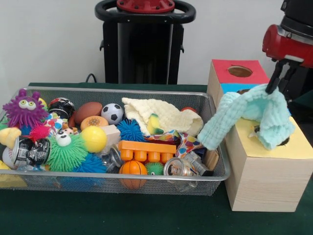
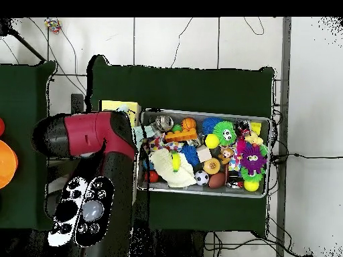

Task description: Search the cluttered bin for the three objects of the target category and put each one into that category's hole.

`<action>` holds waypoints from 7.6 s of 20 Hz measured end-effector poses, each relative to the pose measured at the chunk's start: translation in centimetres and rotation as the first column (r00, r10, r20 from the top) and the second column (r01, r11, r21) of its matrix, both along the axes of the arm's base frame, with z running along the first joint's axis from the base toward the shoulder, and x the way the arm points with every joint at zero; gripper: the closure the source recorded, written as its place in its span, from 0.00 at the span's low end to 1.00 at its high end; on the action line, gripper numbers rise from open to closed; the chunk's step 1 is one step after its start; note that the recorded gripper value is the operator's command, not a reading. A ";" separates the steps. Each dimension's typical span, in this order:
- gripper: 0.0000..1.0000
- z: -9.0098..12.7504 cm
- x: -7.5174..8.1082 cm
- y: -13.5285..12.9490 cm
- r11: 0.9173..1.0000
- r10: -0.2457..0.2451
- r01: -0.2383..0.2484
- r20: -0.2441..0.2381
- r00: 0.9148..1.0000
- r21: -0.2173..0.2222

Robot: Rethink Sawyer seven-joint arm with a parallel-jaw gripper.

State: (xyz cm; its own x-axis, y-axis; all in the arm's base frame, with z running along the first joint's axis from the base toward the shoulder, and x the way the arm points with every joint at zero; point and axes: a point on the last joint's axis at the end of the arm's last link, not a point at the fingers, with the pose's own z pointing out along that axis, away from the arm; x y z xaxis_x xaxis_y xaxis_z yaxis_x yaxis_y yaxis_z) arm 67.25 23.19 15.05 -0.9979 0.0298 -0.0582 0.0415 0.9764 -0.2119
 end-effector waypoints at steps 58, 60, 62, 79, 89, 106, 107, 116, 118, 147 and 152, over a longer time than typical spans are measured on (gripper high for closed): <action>1.00 -5.6 3.2 -2.5 1.000 -0.012 0.012 0.022 1.000 -0.014; 1.00 -5.3 3.2 -2.4 1.000 -0.012 0.013 0.025 1.000 -0.013; 1.00 -5.1 3.2 -2.5 1.000 -0.013 0.013 0.026 1.000 -0.012; 1.00 -2.2 0.7 -7.7 0.991 -0.117 0.115 0.025 0.993 0.061; 1.00 -2.2 -1.3 -14.0 0.979 -0.184 0.170 0.135 0.974 0.110; 1.00 -3.6 -5.3 -24.7 0.956 -0.264 0.252 0.061 0.963 0.153; 1.00 -3.7 -5.5 -25.1 0.957 -0.259 0.247 0.060 0.964 0.153; 1.00 -4.2 -6.5 -27.1 0.956 -0.236 0.223 0.046 0.971 0.193; 1.00 -4.4 -6.7 -27.5 0.953 -0.237 0.224 0.039 0.971 0.204; 1.00 -6.2 -13.0 -32.1 0.901 -0.210 0.196 -0.006 0.978 0.387; 1.00 -6.0 -14.2 -35.1 0.870 -0.258 0.242 -0.020 0.966 0.431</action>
State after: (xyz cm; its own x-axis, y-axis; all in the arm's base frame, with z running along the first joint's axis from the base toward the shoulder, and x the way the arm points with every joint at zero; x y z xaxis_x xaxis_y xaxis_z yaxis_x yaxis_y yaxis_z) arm 53.05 -11.95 9.03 -0.9511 0.3083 -0.0194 0.2960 0.9275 0.2284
